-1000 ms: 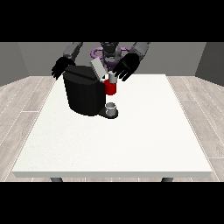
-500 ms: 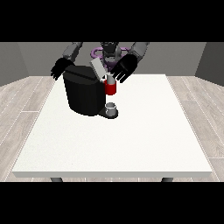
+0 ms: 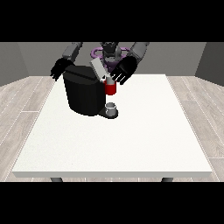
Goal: Insert the coffee pod into the coffee machine and close the lid
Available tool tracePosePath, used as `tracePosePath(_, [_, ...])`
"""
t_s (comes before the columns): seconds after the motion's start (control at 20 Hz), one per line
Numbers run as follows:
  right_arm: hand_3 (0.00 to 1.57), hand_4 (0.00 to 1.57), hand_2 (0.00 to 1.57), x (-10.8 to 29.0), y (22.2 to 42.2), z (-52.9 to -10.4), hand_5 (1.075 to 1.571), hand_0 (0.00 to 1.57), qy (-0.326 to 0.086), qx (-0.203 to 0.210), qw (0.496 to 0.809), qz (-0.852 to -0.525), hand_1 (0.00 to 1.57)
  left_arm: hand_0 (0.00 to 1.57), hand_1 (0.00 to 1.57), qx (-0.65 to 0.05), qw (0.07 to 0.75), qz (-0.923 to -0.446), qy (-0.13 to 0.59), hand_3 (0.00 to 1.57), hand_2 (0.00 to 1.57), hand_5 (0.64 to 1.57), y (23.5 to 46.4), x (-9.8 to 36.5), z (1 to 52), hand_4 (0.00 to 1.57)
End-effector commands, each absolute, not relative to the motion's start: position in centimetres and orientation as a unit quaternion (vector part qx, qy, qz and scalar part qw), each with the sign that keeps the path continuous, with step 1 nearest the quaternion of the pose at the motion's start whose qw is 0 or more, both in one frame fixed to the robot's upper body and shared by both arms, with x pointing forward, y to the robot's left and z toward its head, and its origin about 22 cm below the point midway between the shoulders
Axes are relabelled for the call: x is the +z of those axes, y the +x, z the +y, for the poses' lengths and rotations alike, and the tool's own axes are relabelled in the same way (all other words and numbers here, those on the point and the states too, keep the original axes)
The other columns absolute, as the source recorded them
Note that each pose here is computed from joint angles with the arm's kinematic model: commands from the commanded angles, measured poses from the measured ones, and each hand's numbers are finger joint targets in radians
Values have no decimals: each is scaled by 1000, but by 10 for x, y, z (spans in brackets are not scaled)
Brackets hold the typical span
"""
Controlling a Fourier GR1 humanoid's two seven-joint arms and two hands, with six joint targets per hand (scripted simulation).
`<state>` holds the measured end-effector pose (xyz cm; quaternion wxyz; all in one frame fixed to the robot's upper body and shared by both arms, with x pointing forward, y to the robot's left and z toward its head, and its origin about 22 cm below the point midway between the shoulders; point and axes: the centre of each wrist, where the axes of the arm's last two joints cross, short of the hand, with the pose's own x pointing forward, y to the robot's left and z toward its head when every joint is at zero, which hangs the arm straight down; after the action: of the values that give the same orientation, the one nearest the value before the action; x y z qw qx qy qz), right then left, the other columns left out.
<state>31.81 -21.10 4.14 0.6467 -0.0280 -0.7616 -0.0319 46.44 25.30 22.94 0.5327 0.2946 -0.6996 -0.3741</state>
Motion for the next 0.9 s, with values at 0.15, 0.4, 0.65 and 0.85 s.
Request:
tracePosePath(0.15, [0,418,0,31,310,-209,1571,0,-32,-33,645,-763,0,1211,1211,-378,532,-699,291,1123,1239,1571,463,207,256,460])
tracePosePath(0.4, [0,335,0,29,312,-231,1571,0,-40,-41,648,-760,0,1134,1134,-386,529,-694,301,999,1170,1571,462,227,267,457])
tracePosePath(0.65, [0,431,0,35,319,-213,1571,0,-38,-43,639,-767,0,1066,1066,-398,515,-693,310,945,1116,1571,463,235,256,380])
tracePosePath(0.85, [0,458,0,45,325,-221,1571,0,-31,-47,631,-774,0,1073,1073,-390,499,-705,321,967,1125,1571,462,234,262,364])
